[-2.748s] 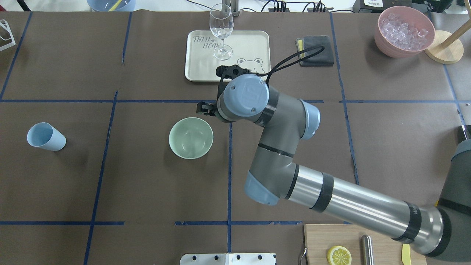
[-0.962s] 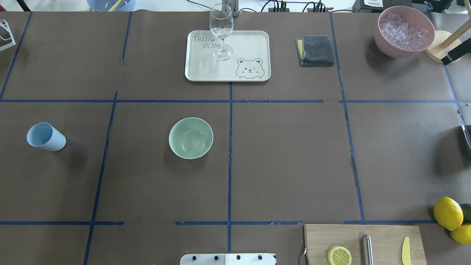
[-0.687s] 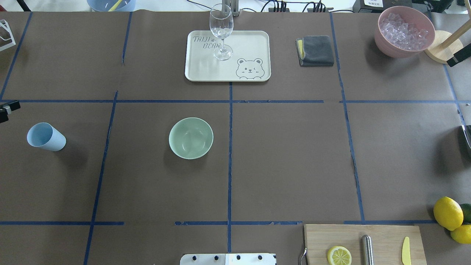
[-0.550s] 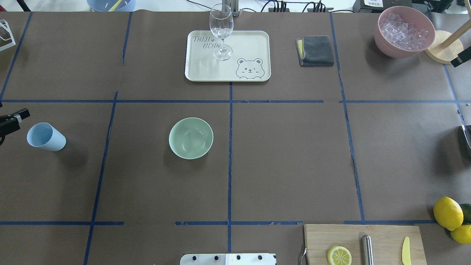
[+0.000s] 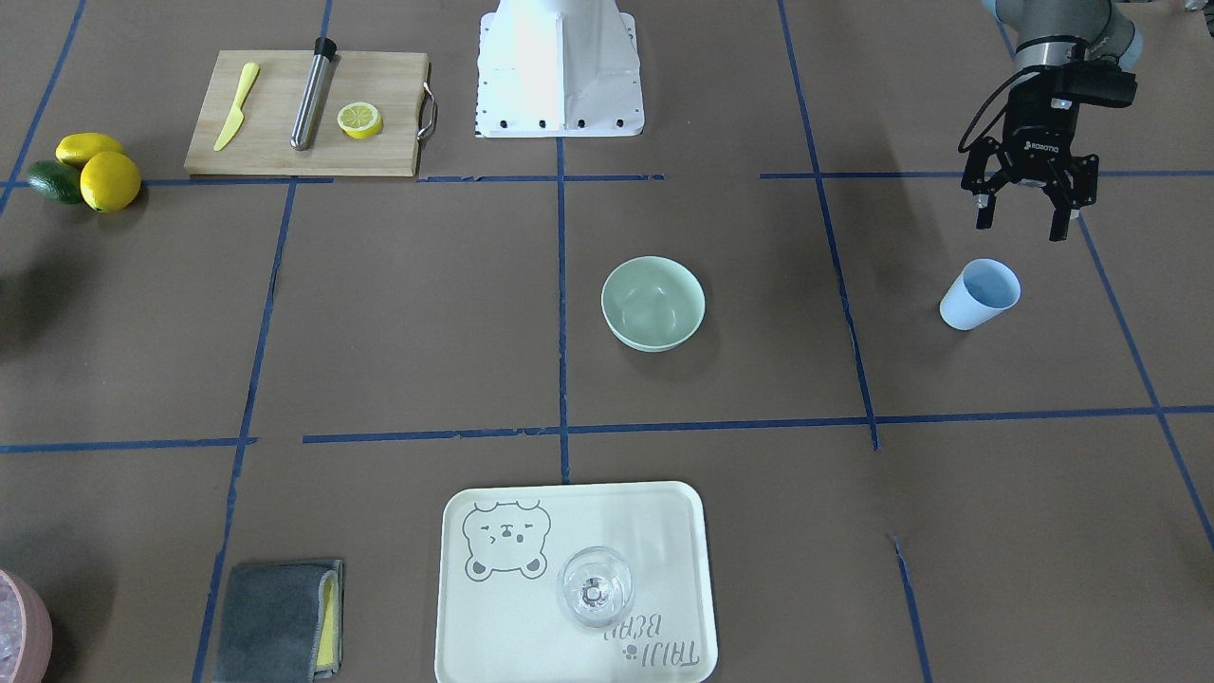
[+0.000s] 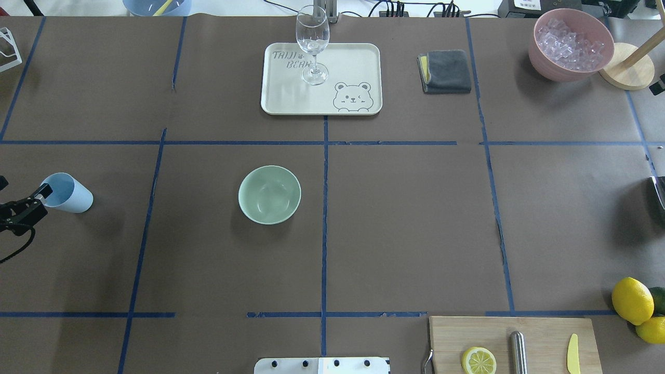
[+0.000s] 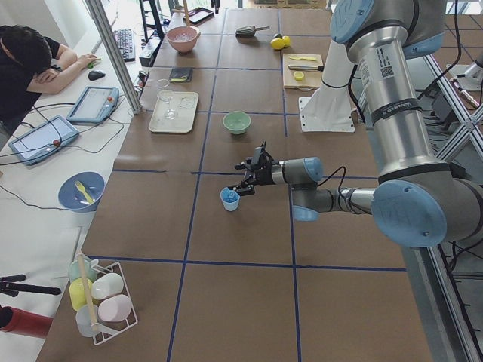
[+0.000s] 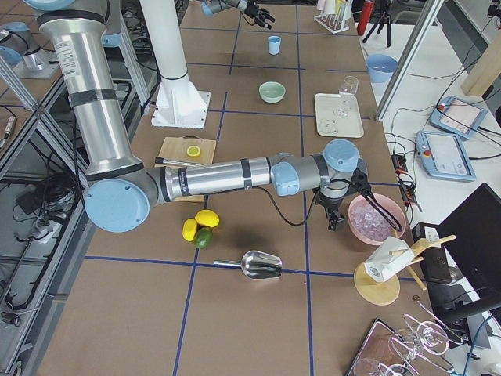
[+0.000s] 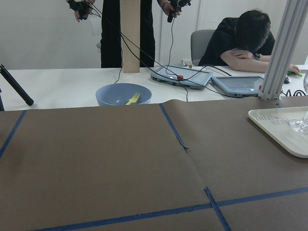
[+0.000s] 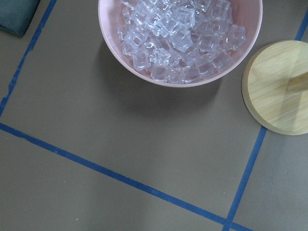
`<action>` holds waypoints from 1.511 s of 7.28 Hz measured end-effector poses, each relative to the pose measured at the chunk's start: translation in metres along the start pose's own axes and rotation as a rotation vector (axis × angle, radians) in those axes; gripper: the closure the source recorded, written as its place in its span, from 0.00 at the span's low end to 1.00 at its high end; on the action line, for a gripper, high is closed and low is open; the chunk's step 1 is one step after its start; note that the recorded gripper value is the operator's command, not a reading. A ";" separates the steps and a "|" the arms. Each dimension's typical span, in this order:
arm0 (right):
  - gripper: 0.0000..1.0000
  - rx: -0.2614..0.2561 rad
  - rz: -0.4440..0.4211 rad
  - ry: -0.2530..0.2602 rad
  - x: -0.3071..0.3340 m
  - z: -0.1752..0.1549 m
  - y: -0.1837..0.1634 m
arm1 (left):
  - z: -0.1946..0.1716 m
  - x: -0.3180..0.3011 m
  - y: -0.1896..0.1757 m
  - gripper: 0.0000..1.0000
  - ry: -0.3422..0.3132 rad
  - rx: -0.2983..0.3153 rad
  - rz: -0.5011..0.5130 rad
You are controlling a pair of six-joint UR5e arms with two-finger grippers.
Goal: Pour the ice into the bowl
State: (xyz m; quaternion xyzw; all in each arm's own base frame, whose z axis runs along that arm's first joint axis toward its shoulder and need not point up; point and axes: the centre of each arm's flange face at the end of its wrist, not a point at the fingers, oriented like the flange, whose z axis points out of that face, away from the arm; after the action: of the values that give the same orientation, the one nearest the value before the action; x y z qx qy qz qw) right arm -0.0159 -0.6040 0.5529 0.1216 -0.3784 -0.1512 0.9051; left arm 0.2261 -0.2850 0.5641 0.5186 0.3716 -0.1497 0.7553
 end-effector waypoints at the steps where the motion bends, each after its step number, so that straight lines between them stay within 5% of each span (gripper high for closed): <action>1: 0.00 -0.001 0.002 0.000 0.001 0.000 0.000 | -0.003 -0.002 0.023 0.00 -0.023 0.017 0.003; 7: 0.00 -0.004 0.010 0.002 0.004 0.001 0.002 | 0.027 0.015 0.101 0.00 -0.063 0.075 0.041; 11: 0.00 -0.003 0.012 0.003 0.004 0.001 0.001 | 0.048 0.006 0.104 0.00 -0.094 0.063 0.049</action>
State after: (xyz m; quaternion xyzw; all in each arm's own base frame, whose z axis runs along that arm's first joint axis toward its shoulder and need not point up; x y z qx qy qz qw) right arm -0.0138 -0.6043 0.5568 0.1180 -0.3772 -0.1463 0.9068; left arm 0.3133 -0.2838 0.6391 0.5435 0.3181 -0.1672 0.7586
